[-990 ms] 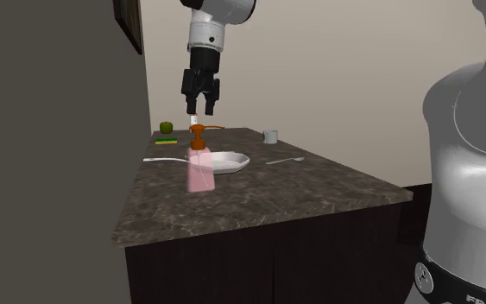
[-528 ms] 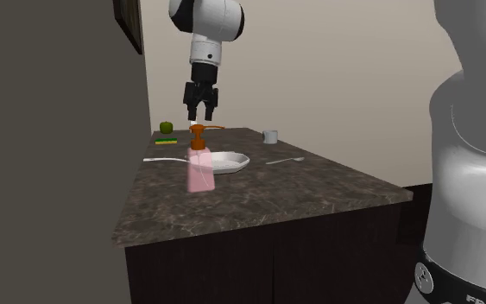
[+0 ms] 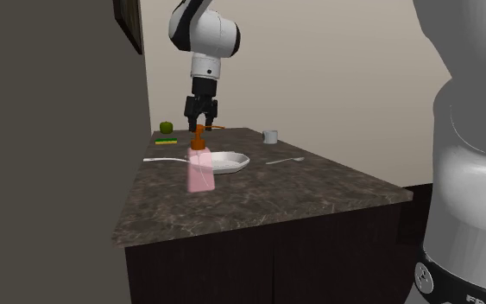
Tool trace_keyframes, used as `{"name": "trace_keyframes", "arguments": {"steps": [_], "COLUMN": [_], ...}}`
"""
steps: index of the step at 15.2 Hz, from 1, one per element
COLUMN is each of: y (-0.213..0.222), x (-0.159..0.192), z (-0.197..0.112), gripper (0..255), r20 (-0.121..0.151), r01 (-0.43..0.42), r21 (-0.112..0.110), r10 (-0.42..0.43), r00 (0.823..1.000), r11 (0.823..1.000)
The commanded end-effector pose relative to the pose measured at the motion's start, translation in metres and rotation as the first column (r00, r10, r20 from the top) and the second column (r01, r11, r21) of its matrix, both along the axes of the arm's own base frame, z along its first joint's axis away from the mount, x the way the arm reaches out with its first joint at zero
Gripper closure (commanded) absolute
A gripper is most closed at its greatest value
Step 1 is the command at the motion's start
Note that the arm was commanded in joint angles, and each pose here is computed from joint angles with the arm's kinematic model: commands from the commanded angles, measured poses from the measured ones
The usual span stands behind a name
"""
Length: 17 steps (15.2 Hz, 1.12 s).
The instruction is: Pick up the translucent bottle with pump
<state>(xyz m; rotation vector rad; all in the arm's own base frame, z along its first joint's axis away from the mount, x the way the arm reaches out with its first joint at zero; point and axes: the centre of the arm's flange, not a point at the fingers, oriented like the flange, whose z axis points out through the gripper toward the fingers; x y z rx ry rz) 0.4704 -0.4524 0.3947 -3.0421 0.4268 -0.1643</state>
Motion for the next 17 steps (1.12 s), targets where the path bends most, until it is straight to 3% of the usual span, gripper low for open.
{"name": "trace_keyframes", "arguments": {"steps": [1, 3, 4, 13, 17], "y": [-0.001, -0.001, 0.0, -0.001, -0.001], "x": [0.0, 0.0, 0.0, 0.0, 0.0], "z": [-0.009, -0.012, -0.013, -0.012, 0.009], "gripper": [0, 0, 255, 255, 255], "r20": [0.0, 0.0, 0.0, 0.0, 0.0], "r01": [0.0, 0.0, 0.0, 0.0, 0.0], "r21": [0.0, 0.0, 0.0, 0.0, 0.0], "r10": [0.0, 0.0, 0.0, 0.0, 0.0], "r00": [1.0, 1.0, 1.0, 1.0, 1.0], "r11": [1.0, 1.0, 1.0, 1.0, 1.0]}}
